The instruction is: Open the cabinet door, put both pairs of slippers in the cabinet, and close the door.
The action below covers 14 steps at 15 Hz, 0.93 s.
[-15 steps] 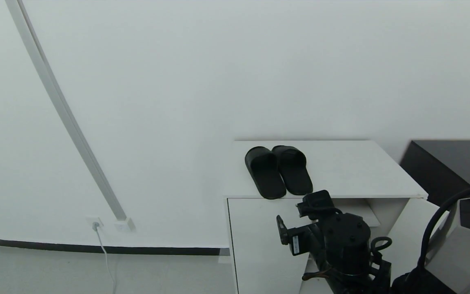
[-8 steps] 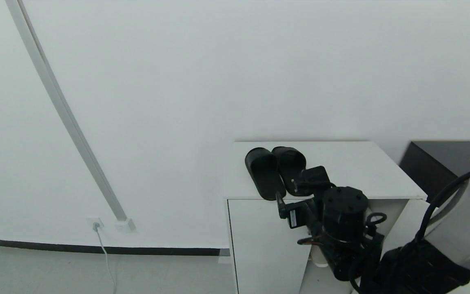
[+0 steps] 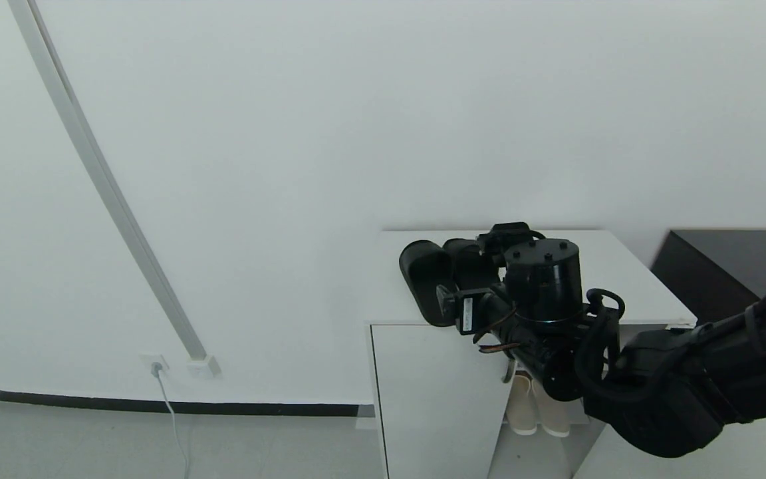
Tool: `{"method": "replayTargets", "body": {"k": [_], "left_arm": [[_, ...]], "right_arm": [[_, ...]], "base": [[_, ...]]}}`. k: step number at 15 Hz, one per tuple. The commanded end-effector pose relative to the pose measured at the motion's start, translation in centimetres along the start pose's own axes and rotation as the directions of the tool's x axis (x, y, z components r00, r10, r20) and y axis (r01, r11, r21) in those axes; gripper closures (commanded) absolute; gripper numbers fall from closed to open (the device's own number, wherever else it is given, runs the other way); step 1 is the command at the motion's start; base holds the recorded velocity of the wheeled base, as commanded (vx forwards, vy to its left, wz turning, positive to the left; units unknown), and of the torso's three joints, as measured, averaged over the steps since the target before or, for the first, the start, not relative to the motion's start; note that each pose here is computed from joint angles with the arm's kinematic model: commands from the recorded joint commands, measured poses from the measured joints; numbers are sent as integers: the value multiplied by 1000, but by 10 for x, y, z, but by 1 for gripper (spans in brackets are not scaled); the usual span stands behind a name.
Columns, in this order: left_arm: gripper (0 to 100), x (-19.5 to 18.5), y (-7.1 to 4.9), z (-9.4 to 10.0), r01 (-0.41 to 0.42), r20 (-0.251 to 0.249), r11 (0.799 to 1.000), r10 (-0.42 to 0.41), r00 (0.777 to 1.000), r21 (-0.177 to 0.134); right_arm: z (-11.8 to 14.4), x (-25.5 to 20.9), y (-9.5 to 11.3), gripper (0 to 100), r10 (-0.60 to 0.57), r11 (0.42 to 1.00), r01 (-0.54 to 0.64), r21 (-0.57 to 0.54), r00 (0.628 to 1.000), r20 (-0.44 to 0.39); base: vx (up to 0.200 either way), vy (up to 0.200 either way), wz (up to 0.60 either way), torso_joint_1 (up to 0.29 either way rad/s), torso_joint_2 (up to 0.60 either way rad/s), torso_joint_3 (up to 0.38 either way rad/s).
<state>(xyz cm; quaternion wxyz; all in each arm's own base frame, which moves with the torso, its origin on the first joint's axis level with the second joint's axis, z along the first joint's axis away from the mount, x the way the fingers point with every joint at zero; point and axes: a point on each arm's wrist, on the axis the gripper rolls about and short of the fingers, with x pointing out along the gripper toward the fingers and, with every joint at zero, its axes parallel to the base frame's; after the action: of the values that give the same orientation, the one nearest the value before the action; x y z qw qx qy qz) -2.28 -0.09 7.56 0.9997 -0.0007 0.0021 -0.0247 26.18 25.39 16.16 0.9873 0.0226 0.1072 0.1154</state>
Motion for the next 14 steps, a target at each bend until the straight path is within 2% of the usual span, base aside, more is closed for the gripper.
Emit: {"method": "replayTargets", "body": {"k": [1, 6, 9, 11, 14], "left_arm": [[100, 0, 0, 0, 0, -2, 1000, 0, 1000, 0], [100, 0, 0, 0, 3, -2, 1000, -3, 1000, 0], [100, 0, 0, 0, 0, 0, 1000, 0, 1000, 0], [100, 0, 0, 0, 1, -2, 1000, -1, 1000, -3], [100, 0, 0, 0, -2, 1, 1000, 2, 1000, -3]], "right_arm": [[-2, -2, -1, 0, 3, 1000, -3, -3, 1000, -7], [-17, 5, -2, 0, -4, 1000, 4, 1, 999, -40], [-39, 22, 2, 0, 4, 1000, -4, -3, 998, -67], [-46, 30, 0, 0, -1, 1000, 1, 7, 999, -48], [-62, 42, -4, 0, 3, 1000, -4, -9, 996, -84]], "base": [[200, 0, 0, -2, 7, -2], [200, 0, 0, 4, -1, 1], [200, 0, 0, 4, 4, -1], [0, 0, 0, 0, 0, 0], [0, 0, 0, 0, 0, 0]]}}
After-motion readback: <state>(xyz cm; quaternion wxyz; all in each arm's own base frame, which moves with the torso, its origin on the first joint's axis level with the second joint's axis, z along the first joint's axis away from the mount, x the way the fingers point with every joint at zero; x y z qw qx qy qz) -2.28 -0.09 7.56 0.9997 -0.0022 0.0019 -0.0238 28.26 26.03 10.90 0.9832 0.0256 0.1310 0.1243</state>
